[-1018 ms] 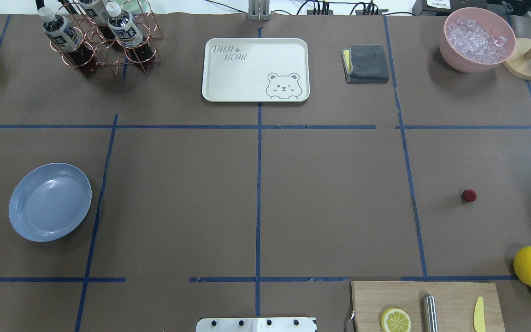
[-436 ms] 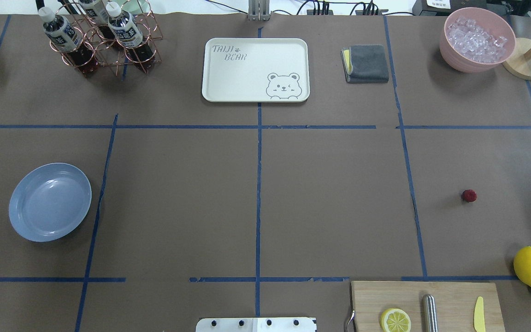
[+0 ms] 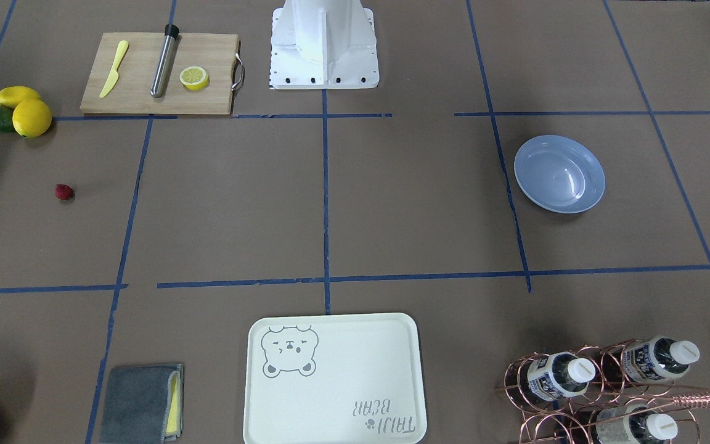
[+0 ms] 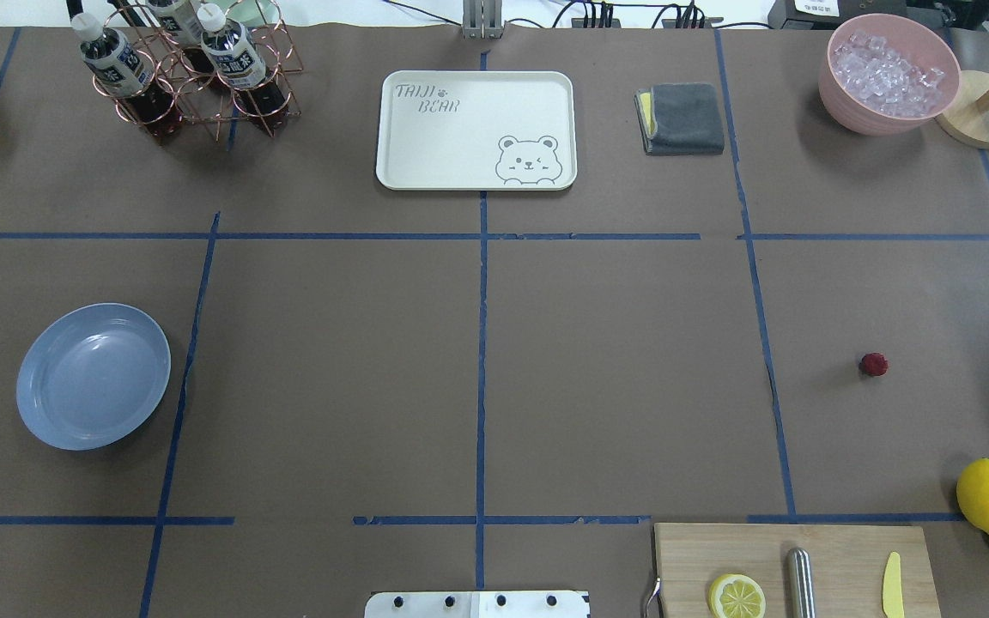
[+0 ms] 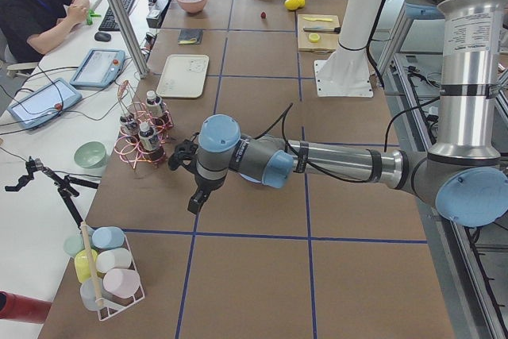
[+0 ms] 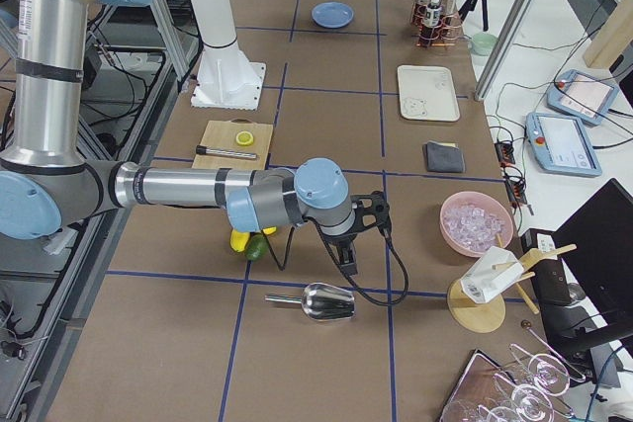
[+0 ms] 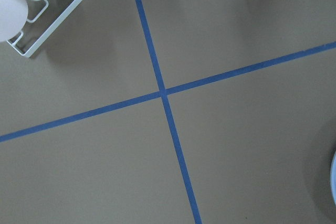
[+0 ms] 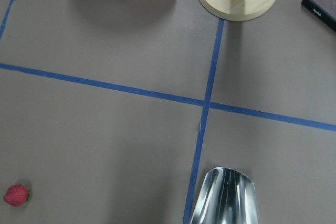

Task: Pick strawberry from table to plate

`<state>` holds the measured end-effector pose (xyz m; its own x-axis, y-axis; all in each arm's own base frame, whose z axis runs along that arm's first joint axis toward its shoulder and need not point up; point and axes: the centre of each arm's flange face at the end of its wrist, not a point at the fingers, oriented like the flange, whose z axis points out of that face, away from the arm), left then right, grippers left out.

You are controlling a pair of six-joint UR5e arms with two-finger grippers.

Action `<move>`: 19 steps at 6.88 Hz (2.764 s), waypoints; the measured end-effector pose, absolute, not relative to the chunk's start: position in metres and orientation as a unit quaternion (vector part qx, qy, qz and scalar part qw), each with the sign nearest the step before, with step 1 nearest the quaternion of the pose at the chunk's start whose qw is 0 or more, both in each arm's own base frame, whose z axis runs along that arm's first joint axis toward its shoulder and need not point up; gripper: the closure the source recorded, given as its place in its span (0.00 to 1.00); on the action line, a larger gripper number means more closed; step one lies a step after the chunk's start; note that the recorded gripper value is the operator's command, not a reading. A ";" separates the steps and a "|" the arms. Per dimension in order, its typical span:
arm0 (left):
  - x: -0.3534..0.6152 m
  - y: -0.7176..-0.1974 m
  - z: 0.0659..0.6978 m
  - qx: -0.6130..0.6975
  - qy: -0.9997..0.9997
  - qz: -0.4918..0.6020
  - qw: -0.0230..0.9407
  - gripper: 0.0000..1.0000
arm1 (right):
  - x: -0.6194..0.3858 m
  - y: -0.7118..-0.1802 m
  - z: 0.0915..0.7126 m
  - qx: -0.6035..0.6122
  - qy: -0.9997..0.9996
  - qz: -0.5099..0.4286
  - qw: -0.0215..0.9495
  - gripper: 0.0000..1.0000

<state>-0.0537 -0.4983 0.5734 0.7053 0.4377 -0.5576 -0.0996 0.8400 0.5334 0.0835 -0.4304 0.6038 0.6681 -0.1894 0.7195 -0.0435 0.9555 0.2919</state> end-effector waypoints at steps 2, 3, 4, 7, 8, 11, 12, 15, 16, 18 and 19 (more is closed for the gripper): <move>-0.039 -0.502 0.566 0.288 0.391 0.145 0.862 0.00 | 0.083 -0.432 0.606 0.141 -0.410 -0.038 0.900 0.00; -0.018 -0.499 0.559 0.295 0.418 0.148 0.846 0.00 | 0.083 -0.436 0.606 0.140 -0.413 -0.036 0.899 0.00; 0.019 -0.493 0.553 0.294 0.444 0.160 0.831 0.00 | 0.082 -0.442 0.603 0.142 -0.417 -0.038 0.897 0.00; 0.141 -0.455 0.568 0.224 0.474 0.073 0.848 0.26 | 0.081 -0.444 0.606 0.140 -0.425 -0.040 0.893 0.00; 0.167 -0.432 0.582 0.199 0.481 0.038 0.853 0.36 | 0.081 -0.443 0.608 0.139 -0.426 -0.040 0.893 0.00; 0.213 -0.381 0.612 0.129 0.489 -0.018 0.863 0.36 | 0.081 -0.438 0.613 0.134 -0.426 -0.037 0.894 0.00; 0.216 -0.373 0.618 0.123 0.487 -0.022 0.865 0.36 | 0.081 -0.437 0.614 0.133 -0.427 -0.037 0.894 0.00; 0.211 -0.360 0.630 0.117 0.482 -0.022 0.868 0.48 | 0.080 -0.436 0.615 0.132 -0.428 -0.037 0.893 0.00; 0.213 -0.359 0.631 0.116 0.482 -0.020 0.868 0.62 | 0.080 -0.436 0.615 0.131 -0.428 -0.036 0.893 0.00; 0.217 -0.357 0.630 0.113 0.483 -0.017 0.868 1.00 | 0.080 -0.436 0.617 0.130 -0.428 -0.036 0.894 0.00; 0.218 -0.357 0.630 0.112 0.484 -0.016 0.868 1.00 | 0.080 -0.436 0.617 0.130 -0.428 -0.035 0.894 0.00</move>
<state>0.2180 -0.3569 0.6303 0.5315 0.0804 -0.8432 0.1371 0.9742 0.1792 0.0803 -0.4362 0.6173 0.6309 -0.1741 0.7561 -0.0478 0.9639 0.2618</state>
